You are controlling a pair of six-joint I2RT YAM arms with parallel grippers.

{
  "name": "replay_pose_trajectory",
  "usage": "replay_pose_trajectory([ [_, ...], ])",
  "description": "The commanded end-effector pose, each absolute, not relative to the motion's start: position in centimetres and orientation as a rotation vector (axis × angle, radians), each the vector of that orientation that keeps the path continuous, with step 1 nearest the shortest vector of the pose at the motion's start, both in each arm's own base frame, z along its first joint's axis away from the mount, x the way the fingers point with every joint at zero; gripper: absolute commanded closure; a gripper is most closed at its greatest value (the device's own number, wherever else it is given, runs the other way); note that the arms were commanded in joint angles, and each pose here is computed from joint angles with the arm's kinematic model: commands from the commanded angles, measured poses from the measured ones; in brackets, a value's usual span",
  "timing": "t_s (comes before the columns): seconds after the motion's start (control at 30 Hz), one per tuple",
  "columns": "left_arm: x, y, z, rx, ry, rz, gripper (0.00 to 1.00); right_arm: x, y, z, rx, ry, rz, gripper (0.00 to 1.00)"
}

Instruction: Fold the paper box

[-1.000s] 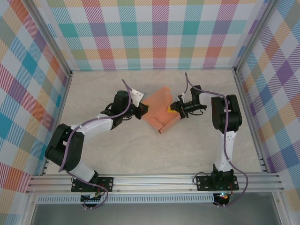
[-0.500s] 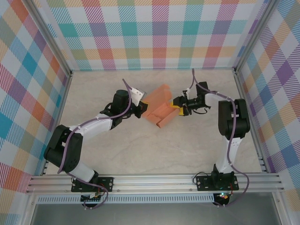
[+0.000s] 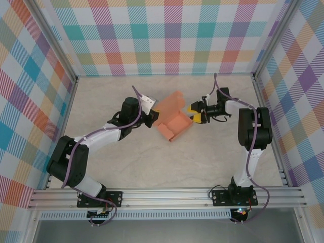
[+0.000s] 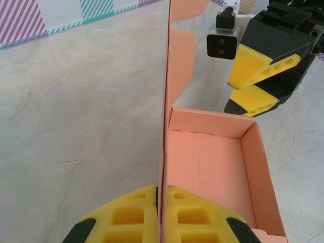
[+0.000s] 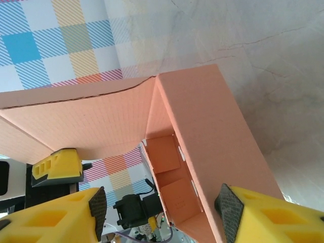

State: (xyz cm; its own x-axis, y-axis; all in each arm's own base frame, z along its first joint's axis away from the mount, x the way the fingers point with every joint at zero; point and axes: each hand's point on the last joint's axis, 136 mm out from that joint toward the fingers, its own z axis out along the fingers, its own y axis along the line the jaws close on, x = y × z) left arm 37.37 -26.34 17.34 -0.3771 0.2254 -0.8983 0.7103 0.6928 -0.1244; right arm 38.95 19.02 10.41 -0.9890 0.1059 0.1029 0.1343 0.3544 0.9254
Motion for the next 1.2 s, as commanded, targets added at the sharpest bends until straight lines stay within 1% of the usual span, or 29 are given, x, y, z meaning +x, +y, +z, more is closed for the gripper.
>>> replay_pose_trajectory([
  [0.0,37.7,-26.1,19.9,0.682,1.849,-0.631,1.00,38.4,18.9,9.2,-0.253,-2.569,-1.688,0.35],
  [0.1,37.7,-26.1,20.4,0.663,1.840,-0.651,1.00,38.4,18.0,8.3,-0.284,-2.607,-1.656,0.35],
  [0.2,37.4,-26.1,21.0,0.667,1.825,-0.666,1.00,38.7,16.7,8.4,-0.287,-2.700,-1.615,0.35],
  [0.27,37.3,-26.0,21.4,0.666,1.820,-0.669,1.00,38.7,16.5,8.9,-0.278,-2.683,-1.642,0.35],
  [0.47,37.3,-26.1,21.9,0.663,1.813,-0.687,1.00,38.0,18.2,10.6,-0.159,-2.523,-1.849,0.35],
  [0.67,37.4,-26.1,22.3,0.650,1.808,-0.694,1.00,37.1,19.3,11.4,-0.096,-2.450,-1.911,0.37],
  [1.03,37.4,-26.0,22.0,0.631,1.820,-0.704,1.00,37.3,19.3,11.3,-0.101,-2.430,-1.913,0.55],
  [1.17,37.5,-26.2,22.1,0.633,1.818,-0.712,1.00,37.1,19.4,10.6,-0.106,-2.444,-1.875,0.59],
])
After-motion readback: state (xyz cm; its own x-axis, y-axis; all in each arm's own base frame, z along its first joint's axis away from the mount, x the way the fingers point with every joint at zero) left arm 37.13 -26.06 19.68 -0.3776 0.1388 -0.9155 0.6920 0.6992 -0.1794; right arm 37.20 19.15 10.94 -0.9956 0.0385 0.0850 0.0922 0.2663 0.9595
